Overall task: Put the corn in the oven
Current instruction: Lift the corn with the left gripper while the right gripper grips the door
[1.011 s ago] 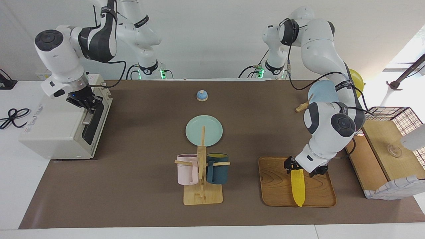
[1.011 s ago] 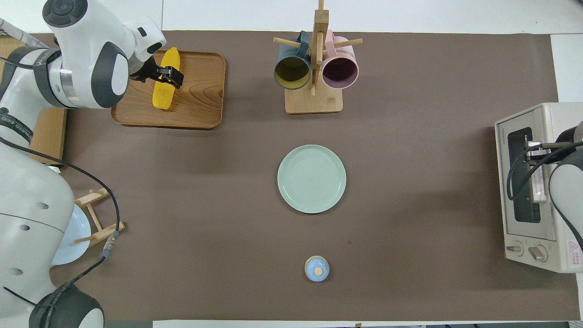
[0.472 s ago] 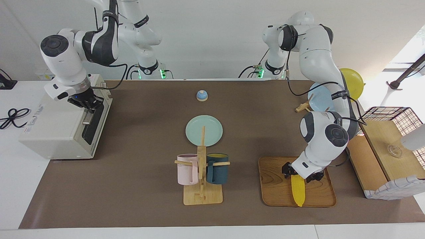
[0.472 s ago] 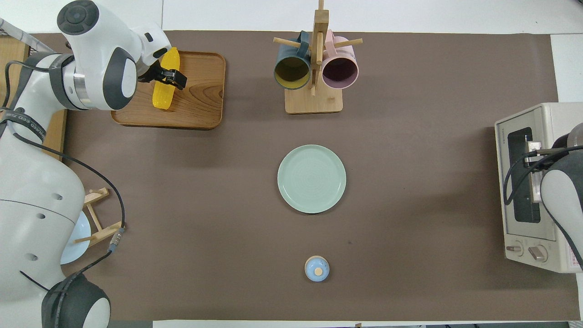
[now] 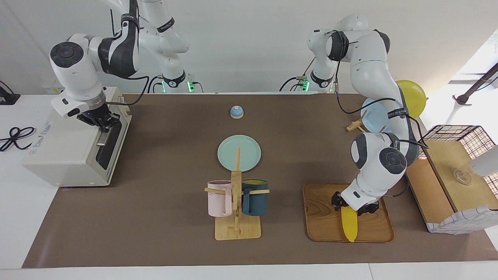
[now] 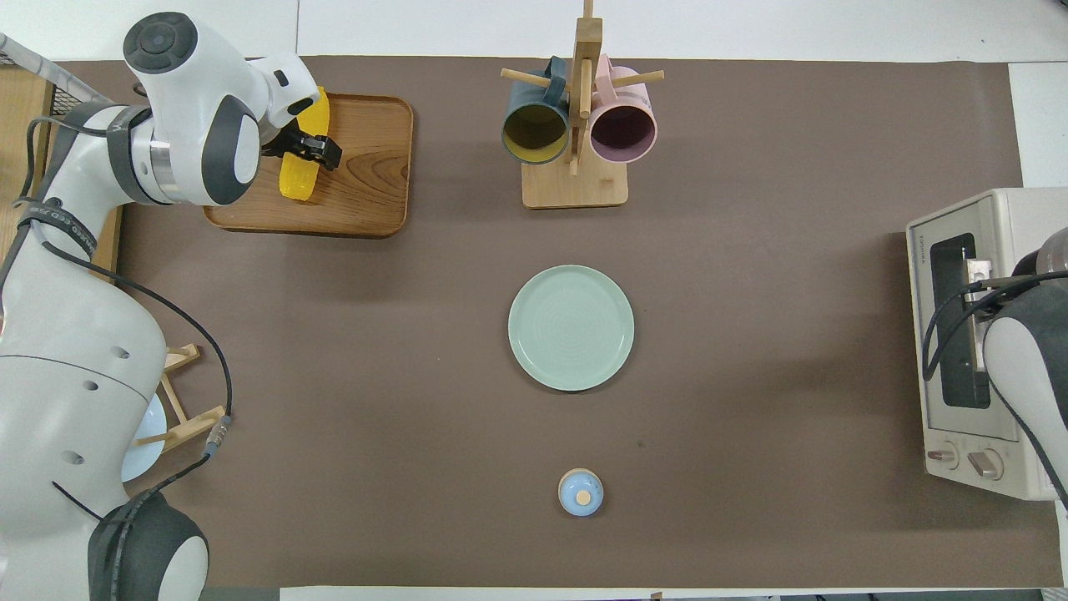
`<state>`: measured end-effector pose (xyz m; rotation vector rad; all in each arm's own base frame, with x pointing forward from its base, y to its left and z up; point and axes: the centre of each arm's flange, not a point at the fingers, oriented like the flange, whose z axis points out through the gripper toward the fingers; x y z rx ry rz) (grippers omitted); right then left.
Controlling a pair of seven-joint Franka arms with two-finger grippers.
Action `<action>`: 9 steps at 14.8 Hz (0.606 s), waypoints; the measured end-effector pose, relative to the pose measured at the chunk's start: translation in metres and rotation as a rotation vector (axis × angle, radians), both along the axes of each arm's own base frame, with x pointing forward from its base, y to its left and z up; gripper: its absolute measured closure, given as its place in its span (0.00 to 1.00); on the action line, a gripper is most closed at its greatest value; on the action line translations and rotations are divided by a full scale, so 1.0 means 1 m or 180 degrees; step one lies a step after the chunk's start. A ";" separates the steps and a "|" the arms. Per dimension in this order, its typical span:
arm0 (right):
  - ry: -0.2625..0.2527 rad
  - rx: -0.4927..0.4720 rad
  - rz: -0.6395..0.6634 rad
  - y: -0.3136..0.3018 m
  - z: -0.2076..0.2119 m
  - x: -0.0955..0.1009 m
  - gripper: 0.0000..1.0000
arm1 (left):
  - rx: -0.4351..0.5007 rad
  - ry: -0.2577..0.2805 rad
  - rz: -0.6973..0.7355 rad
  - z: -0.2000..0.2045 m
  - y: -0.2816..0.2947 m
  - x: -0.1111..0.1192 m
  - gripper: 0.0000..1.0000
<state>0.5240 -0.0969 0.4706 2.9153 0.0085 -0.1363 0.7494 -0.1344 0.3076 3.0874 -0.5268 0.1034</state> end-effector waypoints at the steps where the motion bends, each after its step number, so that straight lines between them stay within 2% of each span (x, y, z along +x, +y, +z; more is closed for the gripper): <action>1: 0.0000 0.0000 0.0000 0.000 0.000 0.000 0.99 | 0.0004 0.0001 -0.0002 -0.001 0.000 0.000 0.38; 2: 0.0000 0.0000 0.0001 0.000 0.000 0.000 0.99 | 0.0003 -0.0008 -0.0007 0.001 0.000 0.000 0.44; 6: -0.0013 0.0019 0.0006 0.002 -0.002 0.000 0.99 | -0.0002 -0.0010 -0.0011 0.001 -0.001 0.000 0.44; 9: -0.0062 0.0164 0.0028 0.019 -0.005 -0.002 0.99 | -0.0207 -0.0059 0.0282 0.025 -0.009 0.001 0.44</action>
